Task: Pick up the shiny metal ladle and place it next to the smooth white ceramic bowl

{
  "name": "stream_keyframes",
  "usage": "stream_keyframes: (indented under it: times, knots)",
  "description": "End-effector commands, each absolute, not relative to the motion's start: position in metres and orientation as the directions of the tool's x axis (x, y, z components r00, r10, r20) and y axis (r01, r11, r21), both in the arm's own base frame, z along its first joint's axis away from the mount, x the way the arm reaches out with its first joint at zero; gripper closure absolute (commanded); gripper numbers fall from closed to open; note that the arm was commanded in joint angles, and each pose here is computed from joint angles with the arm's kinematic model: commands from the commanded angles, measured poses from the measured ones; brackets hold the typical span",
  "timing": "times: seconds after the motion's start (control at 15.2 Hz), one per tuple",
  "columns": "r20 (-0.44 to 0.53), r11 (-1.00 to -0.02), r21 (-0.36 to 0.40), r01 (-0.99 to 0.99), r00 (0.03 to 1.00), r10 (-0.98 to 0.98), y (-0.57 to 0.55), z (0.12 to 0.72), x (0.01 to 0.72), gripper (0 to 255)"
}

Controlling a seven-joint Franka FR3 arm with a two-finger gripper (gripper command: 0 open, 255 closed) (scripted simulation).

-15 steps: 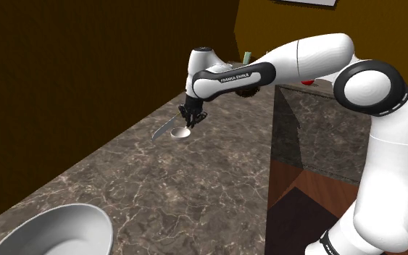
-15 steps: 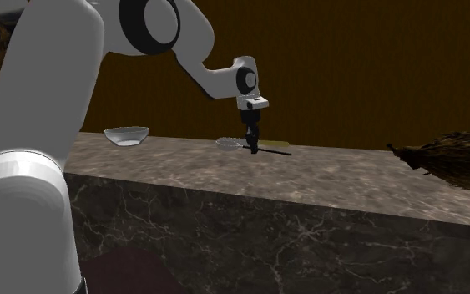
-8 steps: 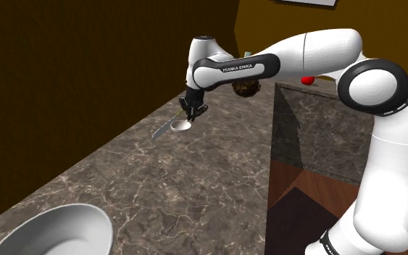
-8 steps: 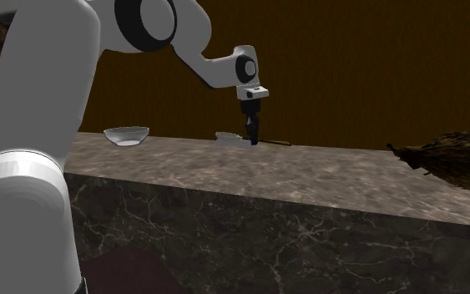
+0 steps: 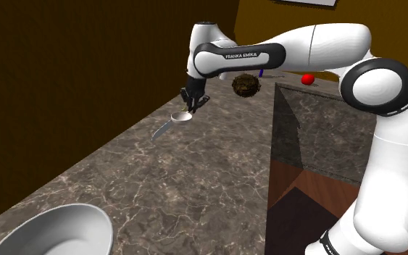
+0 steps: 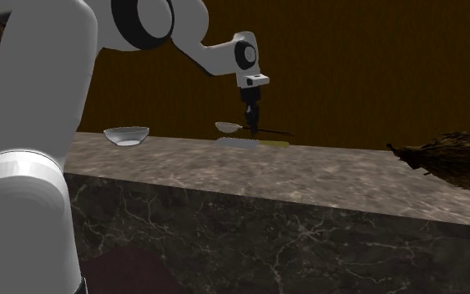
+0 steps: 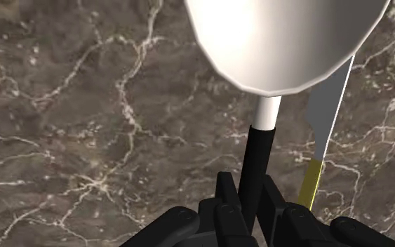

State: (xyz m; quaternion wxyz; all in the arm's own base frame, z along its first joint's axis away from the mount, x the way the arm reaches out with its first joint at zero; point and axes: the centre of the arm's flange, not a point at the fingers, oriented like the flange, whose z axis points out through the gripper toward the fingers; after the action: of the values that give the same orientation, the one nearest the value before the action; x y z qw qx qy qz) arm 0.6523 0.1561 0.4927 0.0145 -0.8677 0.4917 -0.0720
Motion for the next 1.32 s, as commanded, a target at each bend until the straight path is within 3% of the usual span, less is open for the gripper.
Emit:
stream_keyframes:
  times: [0.0, 0.59, 1.25]
  knots:
    - [0.111, -0.516, -0.095, -0.851, 0.506, -0.855, 0.156, 0.503, 0.653, 255]
    - [0.111, -0.516, -0.095, -0.851, 0.506, -0.855, 0.156, 0.550, 0.653, 255]
    - [0.111, -0.516, -0.095, -0.851, 0.506, -0.855, 0.266, 0.550, 0.580, 255]
